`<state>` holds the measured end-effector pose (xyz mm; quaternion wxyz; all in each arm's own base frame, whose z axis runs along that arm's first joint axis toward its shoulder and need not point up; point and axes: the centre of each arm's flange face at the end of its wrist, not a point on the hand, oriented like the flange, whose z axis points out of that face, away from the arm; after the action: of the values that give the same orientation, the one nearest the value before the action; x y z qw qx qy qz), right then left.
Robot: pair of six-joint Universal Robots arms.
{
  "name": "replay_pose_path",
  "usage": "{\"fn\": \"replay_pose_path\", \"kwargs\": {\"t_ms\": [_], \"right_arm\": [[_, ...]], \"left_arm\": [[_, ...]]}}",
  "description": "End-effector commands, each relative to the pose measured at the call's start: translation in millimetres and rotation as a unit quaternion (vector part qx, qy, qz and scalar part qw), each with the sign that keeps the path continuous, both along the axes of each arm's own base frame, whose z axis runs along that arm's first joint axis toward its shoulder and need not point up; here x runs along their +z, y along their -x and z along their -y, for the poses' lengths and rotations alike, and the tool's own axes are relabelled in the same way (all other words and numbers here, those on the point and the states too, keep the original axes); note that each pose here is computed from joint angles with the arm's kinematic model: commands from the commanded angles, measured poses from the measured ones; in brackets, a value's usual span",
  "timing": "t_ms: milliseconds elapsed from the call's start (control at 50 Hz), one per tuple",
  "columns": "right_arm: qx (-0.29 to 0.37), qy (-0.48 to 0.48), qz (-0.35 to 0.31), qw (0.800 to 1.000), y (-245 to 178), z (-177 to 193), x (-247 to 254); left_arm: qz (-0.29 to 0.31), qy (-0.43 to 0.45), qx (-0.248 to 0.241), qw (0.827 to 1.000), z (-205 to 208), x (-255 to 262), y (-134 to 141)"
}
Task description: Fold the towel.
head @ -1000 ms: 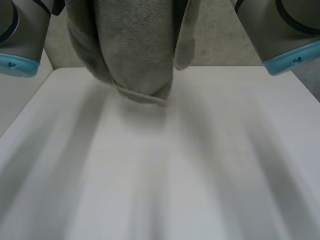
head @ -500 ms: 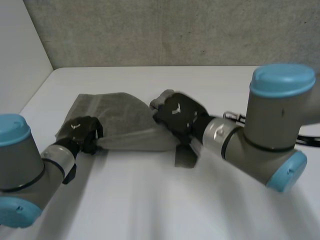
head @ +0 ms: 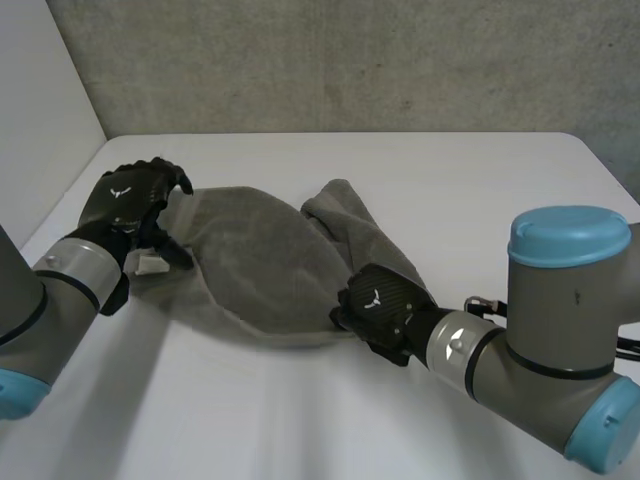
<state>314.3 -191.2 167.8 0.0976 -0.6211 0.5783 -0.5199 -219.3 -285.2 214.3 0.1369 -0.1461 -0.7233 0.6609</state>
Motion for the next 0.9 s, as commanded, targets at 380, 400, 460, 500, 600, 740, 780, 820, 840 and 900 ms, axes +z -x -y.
{"fn": "replay_pose_path", "kwargs": {"t_ms": [380,400,460,500,600,740,780,820,840,900], "right_arm": [[-0.071,-0.015,0.006,0.997,49,-20,-11],[-0.071,-0.015,0.006,0.997,49,-20,-11],[-0.082,-0.019,0.004,0.996,54,-17,-14],[-0.090,-0.022,0.003,0.996,58,-14,-15],[-0.093,-0.024,0.002,0.995,59,-13,-16],[-0.090,-0.025,0.004,0.996,59,-14,-16],[-0.088,-0.028,0.004,0.996,59,-15,-17],[-0.088,-0.026,0.005,0.996,59,-14,-16],[-0.088,-0.026,0.005,0.996,59,-14,-16],[-0.088,-0.027,0.005,0.996,59,-15,-17]], "left_arm": [[0.227,0.003,-0.111,0.967,66,-65,18],[0.228,0.002,-0.111,0.967,72,-66,18],[0.230,0.002,-0.110,0.967,83,-69,19],[0.229,0.000,-0.109,0.967,88,-71,20],[0.237,-0.009,-0.095,0.967,99,-76,19],[0.253,-0.056,-0.084,0.962,106,-90,17],[0.254,-0.064,-0.083,0.961,107,-92,16],[0.255,-0.071,-0.085,0.961,106,-93,16],[0.256,-0.074,-0.085,0.960,105,-93,16],[0.257,-0.079,-0.086,0.959,104,-93,16]]}}
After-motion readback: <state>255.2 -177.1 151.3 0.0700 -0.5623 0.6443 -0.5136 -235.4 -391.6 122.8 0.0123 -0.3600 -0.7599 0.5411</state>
